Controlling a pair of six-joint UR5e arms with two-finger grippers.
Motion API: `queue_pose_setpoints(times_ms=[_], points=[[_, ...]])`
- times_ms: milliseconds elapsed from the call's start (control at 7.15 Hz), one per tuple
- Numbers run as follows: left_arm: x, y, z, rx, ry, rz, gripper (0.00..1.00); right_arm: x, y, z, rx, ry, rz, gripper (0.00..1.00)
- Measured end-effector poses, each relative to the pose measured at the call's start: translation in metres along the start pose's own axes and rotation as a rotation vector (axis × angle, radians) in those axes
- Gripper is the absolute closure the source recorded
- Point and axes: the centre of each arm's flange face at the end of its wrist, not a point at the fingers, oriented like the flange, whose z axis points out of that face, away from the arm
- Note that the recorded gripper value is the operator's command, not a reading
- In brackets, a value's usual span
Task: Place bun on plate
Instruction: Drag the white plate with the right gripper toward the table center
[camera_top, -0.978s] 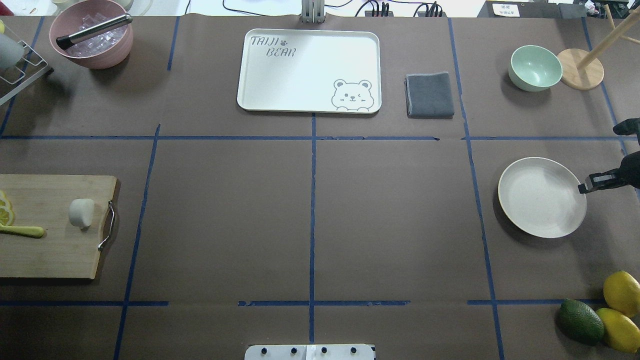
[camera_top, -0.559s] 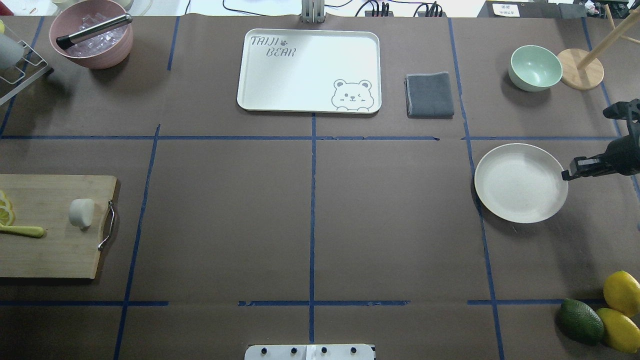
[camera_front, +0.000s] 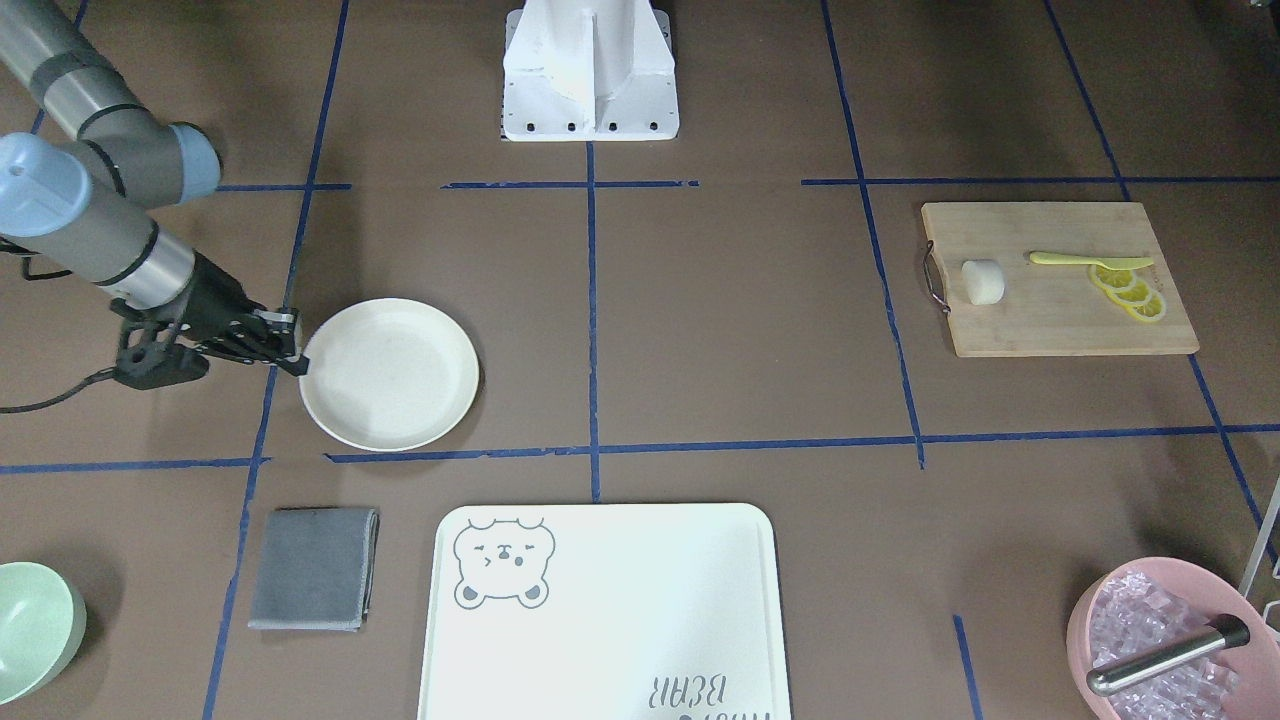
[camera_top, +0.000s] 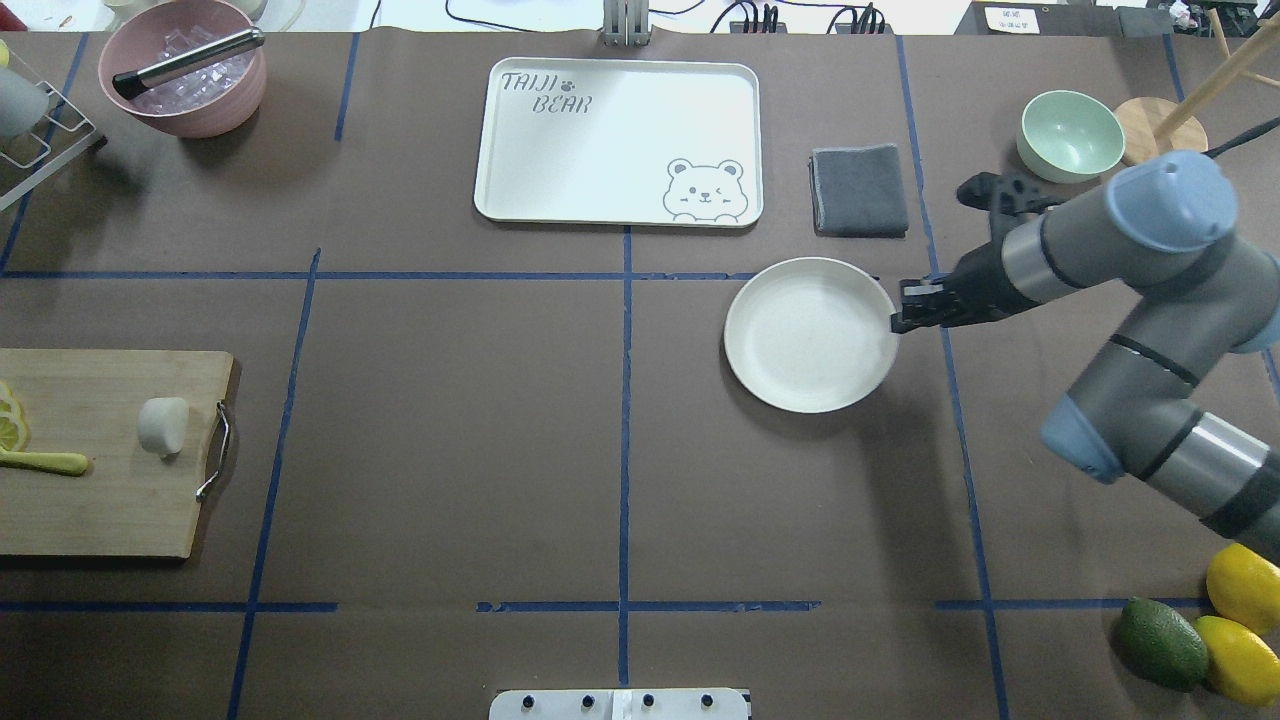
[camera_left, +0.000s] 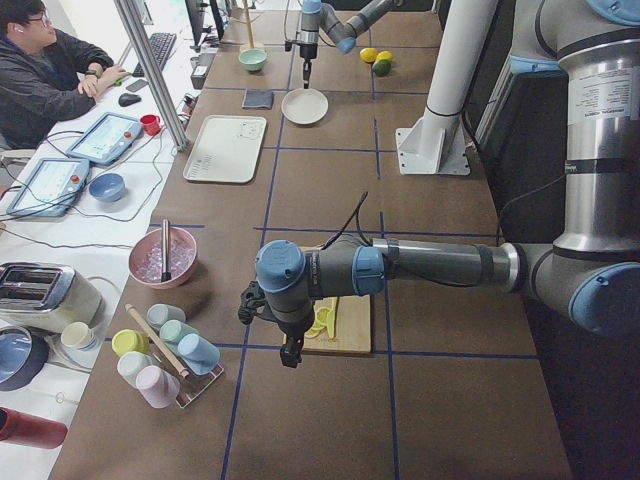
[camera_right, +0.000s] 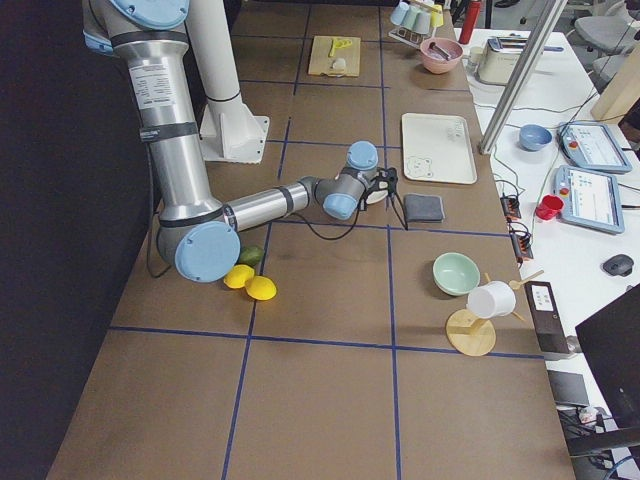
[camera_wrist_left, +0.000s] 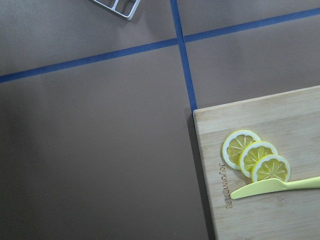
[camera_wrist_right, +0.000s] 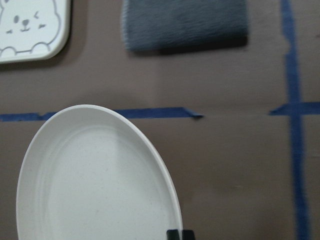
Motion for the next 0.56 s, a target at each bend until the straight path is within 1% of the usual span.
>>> queue_pose_setpoints(times_ms=[140,280,419,559], points=[[0.000,0.000,0.000,0.000,0.000,0.000,0.00,-0.058,0.004,0.017,-0.007,-0.014,-0.025,1.00],[0.000,0.000,0.000,-0.001,0.000,-0.001,0.00,-0.113,0.015,0.033,-0.006,-0.024,-0.050,1.00],[-0.001,0.001,0.001,-0.002,0.001,-0.002,0.00,-0.158,0.033,0.047,0.003,-0.035,-0.057,1.00],[-0.001,0.001,0.001,-0.003,0.001,-0.003,0.00,-0.190,0.050,0.059,0.015,-0.045,-0.052,1.00]])
